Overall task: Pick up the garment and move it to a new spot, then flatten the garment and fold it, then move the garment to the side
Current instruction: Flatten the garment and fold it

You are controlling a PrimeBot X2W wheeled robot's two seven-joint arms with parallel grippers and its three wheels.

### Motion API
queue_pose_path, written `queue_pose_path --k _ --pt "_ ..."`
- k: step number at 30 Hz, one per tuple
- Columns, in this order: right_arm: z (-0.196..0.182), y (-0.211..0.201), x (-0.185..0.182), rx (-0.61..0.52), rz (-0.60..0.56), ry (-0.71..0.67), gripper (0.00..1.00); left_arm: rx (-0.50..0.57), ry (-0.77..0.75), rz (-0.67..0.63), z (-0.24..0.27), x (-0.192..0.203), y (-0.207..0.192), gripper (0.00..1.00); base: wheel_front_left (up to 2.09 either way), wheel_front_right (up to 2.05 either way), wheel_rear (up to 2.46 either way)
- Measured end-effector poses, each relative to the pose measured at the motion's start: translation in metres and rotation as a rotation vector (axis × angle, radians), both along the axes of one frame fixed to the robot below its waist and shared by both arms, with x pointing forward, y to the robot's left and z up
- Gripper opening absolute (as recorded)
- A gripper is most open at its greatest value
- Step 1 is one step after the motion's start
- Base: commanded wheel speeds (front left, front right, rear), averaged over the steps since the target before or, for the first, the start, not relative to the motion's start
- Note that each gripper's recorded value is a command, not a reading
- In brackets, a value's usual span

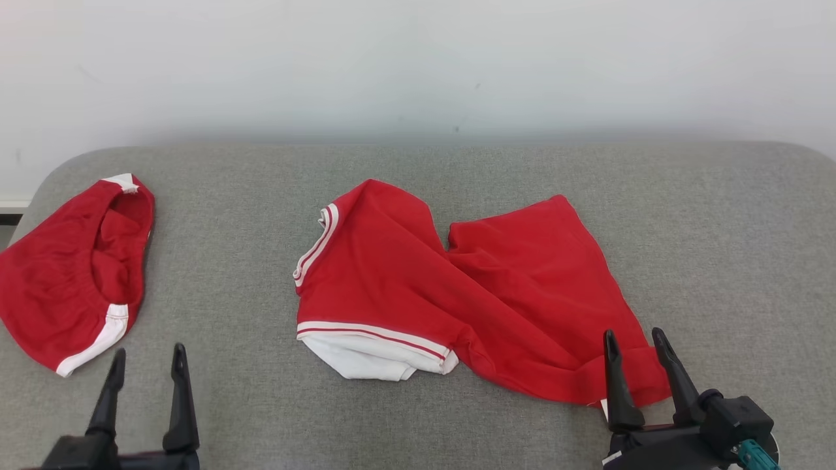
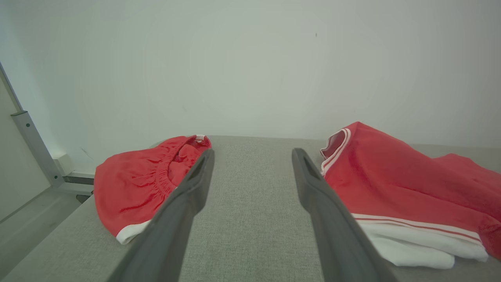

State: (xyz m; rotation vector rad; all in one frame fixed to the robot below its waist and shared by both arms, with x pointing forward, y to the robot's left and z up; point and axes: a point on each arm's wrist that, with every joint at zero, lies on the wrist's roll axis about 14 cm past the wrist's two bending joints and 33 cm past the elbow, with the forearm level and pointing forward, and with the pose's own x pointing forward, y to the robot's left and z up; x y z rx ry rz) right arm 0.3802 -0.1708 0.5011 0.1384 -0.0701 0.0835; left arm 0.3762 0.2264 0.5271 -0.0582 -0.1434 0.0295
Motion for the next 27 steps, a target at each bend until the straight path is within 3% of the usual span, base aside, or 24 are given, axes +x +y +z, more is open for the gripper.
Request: queue_pose_path --k 15,27 --pt "-0.011 0.000 -0.001 0.001 0.001 0.033 1.00 -0.024 0.113 -0.010 -0.039 -0.014 -0.012 1.00 0.00 0.00 0.00" --pt "-0.014 -0.014 0.000 -0.002 -0.043 0.042 1.00 -0.033 0.160 -0.243 -0.053 0.024 -0.086 1.00 0.00 0.00 0.00"
